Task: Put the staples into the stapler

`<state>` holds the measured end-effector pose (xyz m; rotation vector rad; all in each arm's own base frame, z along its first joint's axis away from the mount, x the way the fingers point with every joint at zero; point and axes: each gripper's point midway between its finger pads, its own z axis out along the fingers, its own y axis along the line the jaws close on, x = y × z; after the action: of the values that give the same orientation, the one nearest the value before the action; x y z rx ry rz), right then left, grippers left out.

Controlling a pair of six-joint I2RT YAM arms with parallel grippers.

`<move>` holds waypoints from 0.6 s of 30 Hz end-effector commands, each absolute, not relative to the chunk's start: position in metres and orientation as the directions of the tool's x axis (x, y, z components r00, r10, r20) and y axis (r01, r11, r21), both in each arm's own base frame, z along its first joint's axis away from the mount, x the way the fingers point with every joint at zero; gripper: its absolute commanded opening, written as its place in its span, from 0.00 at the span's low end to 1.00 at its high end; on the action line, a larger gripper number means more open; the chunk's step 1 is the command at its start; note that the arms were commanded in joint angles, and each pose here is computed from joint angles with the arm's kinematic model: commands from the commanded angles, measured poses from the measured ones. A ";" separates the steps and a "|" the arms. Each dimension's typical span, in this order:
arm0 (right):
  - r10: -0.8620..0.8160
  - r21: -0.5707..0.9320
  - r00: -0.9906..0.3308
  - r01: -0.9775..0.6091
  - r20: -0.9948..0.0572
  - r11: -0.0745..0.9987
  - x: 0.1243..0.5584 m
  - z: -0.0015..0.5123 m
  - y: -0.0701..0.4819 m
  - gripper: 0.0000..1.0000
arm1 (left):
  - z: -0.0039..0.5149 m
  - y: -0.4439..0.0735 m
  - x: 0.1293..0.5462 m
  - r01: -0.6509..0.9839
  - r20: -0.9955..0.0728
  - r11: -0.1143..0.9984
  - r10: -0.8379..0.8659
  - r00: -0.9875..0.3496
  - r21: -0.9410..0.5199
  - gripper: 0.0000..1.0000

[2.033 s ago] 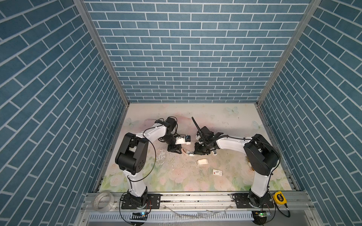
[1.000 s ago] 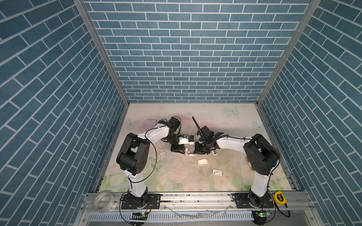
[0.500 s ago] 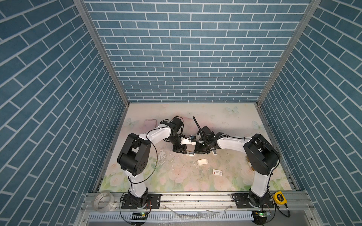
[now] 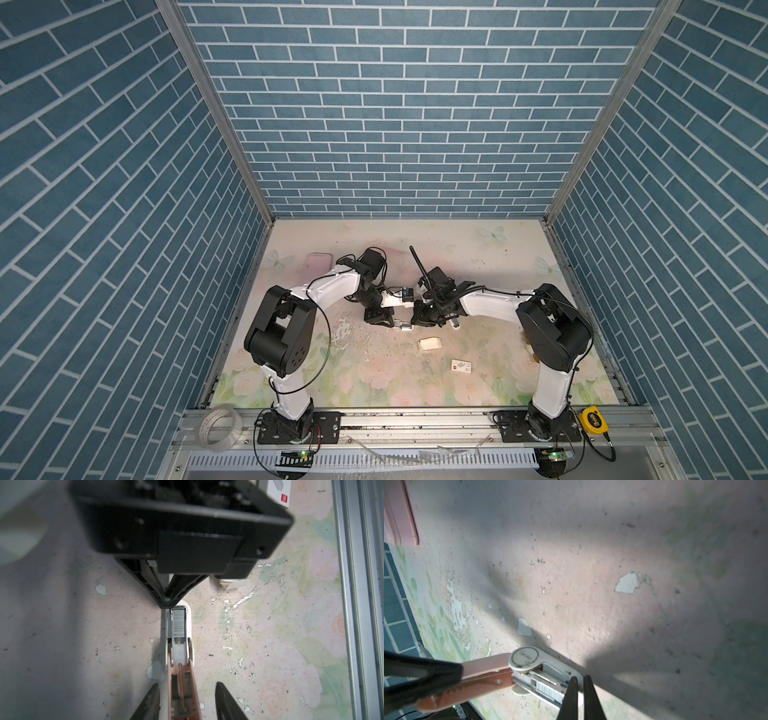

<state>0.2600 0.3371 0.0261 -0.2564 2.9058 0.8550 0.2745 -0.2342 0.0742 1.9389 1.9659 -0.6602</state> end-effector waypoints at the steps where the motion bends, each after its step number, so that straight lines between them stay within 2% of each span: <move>1: -0.112 0.473 -0.991 -0.132 -0.072 0.871 0.252 0.000 0.322 0.09 | 0.084 -0.228 0.273 0.993 -0.541 -0.010 0.839 -0.056 -0.119 0.46; 13: -0.113 0.470 -0.992 -0.129 -0.063 0.873 0.250 -0.001 0.321 0.09 | 0.067 -0.218 0.260 0.987 -0.509 -0.038 0.860 -0.048 -0.156 0.46; 18: -0.114 0.472 -0.991 -0.133 -0.070 0.871 0.250 0.004 0.321 0.09 | 0.070 -0.219 0.260 0.987 -0.519 -0.041 0.853 -0.045 -0.153 0.42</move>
<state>0.2617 0.3386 0.0262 -0.2566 2.8990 0.8685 0.2665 -0.2204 0.0681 1.9531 1.9757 -0.6909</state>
